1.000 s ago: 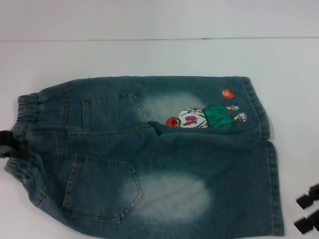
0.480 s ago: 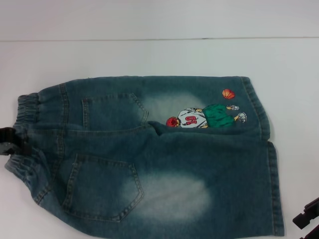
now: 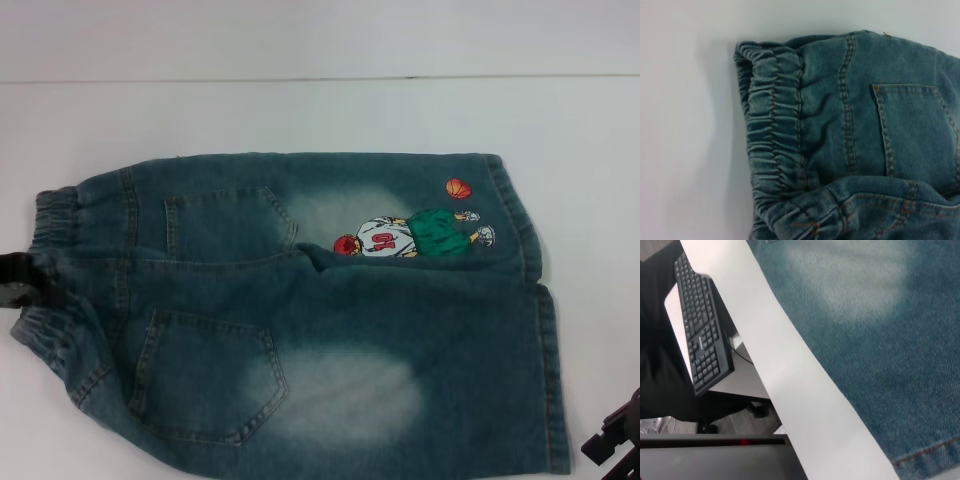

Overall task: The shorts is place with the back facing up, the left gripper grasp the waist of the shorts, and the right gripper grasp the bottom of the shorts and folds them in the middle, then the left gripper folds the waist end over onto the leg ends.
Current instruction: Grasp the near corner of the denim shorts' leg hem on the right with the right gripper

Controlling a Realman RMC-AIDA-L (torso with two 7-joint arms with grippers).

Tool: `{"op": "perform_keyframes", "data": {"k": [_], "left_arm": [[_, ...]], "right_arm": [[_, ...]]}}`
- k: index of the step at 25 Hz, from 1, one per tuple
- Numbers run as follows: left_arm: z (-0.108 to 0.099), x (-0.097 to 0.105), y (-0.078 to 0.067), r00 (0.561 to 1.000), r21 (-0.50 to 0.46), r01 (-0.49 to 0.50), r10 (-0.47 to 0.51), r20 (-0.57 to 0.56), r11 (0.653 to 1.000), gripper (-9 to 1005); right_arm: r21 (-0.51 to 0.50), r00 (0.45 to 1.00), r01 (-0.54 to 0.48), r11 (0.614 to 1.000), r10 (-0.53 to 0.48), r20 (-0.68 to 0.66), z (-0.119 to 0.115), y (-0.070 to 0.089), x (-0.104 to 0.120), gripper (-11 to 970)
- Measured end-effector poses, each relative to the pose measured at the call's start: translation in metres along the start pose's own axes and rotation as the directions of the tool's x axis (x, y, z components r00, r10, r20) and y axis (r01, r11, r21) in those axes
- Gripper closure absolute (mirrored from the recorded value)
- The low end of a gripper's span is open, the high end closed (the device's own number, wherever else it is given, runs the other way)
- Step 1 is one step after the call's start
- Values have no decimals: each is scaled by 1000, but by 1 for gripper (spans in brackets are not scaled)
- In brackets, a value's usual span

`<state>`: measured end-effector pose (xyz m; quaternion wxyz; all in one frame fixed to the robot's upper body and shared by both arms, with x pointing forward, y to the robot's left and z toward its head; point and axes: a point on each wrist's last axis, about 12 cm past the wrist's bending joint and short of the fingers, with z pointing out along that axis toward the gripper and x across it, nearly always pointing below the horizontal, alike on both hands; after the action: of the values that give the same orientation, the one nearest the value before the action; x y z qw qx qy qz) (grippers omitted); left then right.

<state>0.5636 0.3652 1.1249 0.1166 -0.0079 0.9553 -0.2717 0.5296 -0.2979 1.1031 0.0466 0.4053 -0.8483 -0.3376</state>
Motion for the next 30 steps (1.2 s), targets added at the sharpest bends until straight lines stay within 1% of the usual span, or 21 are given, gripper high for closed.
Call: {"op": "perform_keyframes", "data": {"k": [6,23,30], "left_arm": [[1,-1,0,1000,-1,1,0,3,1000,966],[1,-1,2,1000,-7,5,-5,10,1000,966],[3,1,1,1000,-3,8,-8,6,1000,966]], "right_arm": [[-7,1000,1,1000,-2,-26,7,0,-4,15],[-7,999,0,1000,0,-54,11,0,-7,14],[-5,998,4,1000,-4,-56,14,0,-9,35]]}}
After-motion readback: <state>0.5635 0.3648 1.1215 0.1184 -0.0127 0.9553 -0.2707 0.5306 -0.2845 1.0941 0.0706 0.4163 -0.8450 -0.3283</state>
